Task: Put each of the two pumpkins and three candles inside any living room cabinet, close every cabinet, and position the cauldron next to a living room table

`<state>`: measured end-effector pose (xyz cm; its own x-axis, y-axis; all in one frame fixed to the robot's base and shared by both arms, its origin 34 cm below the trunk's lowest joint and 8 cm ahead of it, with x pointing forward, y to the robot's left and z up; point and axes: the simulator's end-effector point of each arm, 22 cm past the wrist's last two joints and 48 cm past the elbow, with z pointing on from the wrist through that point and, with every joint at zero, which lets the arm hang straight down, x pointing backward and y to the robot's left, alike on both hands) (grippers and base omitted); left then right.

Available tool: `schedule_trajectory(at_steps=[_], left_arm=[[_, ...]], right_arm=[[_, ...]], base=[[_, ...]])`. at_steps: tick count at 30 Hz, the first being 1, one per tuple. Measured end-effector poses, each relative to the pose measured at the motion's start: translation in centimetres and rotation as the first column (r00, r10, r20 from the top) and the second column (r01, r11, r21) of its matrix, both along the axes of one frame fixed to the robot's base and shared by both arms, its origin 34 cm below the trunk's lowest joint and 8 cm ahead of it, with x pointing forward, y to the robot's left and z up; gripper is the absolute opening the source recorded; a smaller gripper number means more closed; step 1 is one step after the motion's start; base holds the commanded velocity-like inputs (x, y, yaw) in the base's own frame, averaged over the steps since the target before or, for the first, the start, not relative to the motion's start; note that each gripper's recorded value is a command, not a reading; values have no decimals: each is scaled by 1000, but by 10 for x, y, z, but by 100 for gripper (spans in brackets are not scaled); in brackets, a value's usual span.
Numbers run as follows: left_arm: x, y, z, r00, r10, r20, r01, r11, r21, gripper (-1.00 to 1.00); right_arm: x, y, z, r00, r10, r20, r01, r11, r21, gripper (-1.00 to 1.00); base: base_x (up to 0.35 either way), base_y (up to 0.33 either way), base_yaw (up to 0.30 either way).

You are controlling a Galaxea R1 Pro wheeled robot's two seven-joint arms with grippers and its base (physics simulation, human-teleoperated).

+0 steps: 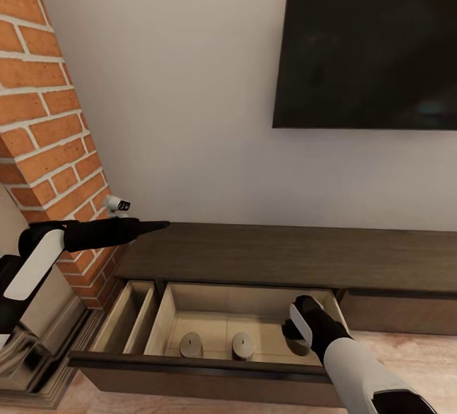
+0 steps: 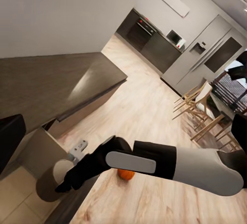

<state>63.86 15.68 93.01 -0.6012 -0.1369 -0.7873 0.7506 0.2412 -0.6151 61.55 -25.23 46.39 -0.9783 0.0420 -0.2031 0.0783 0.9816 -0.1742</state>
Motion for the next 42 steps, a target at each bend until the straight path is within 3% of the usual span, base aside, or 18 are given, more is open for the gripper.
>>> schedule_trajectory(at_steps=[10,24,42], left_arm=[[-4,-1,-20,1000,-2,-1,2,1000,-3,100],[-6,-1,-18,1000,-2,0,2,1000,-3,100],[-5,-1,-18,1000,0,0,0,1000,-5,100]], right_arm=[[-9,-3,-24,1000,0,-21,0,1000,-4,-100],[-6,-2,-18,1000,5,-15,-5,1000,-7,-100],[-9,2,-18,999,11,-31,-11,1000,-3,-100]], base=[[0,0,0],[0,0,-143],[93,0,-8]])
